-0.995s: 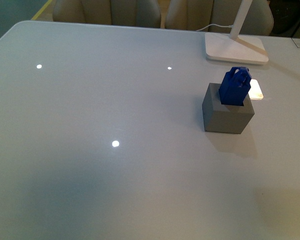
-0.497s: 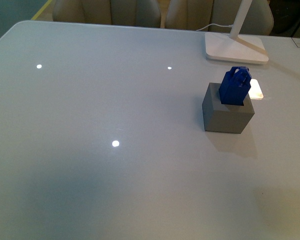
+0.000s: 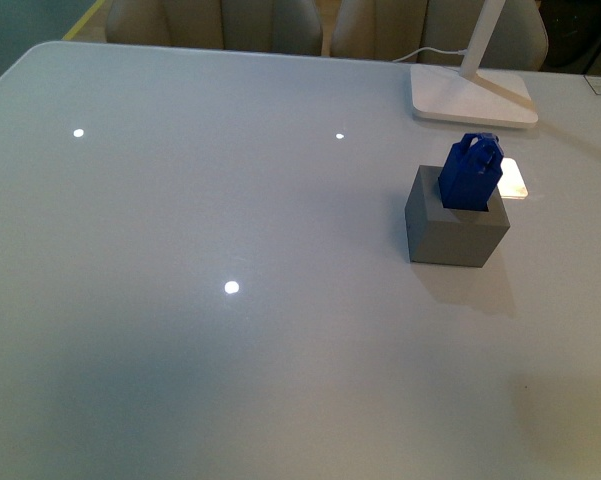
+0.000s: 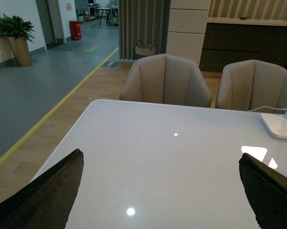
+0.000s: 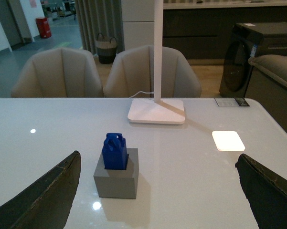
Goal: Insert blue part into gray base
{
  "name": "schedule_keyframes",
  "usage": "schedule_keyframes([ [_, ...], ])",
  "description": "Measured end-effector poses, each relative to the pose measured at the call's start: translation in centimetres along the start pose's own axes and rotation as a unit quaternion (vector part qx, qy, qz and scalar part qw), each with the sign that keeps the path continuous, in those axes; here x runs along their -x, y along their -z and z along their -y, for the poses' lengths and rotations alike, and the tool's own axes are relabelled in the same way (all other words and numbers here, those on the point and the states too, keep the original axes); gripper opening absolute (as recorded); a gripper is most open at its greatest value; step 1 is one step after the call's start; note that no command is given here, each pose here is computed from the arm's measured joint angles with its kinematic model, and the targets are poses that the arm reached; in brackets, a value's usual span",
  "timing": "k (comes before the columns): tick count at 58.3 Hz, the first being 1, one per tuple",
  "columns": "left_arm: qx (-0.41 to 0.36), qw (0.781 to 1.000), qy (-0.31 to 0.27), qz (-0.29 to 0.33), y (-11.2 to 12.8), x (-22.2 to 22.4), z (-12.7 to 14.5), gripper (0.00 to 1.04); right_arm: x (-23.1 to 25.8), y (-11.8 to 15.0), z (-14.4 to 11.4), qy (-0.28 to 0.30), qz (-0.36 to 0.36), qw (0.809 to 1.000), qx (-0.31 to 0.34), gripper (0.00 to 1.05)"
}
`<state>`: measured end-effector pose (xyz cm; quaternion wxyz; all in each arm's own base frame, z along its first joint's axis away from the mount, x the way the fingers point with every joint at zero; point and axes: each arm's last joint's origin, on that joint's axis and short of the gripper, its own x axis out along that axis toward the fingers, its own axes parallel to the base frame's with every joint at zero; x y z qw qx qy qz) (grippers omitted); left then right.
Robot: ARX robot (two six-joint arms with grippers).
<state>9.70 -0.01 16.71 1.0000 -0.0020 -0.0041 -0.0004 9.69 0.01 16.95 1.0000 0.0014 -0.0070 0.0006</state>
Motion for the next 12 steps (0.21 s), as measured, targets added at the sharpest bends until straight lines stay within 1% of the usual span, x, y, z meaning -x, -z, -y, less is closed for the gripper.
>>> schedule_keyframes([
  [12,0.000,1.000,0.000,0.000,0.00,0.00,0.00,0.97,0.00,0.00,0.00,0.000,0.000,1.000,0.000,0.96],
])
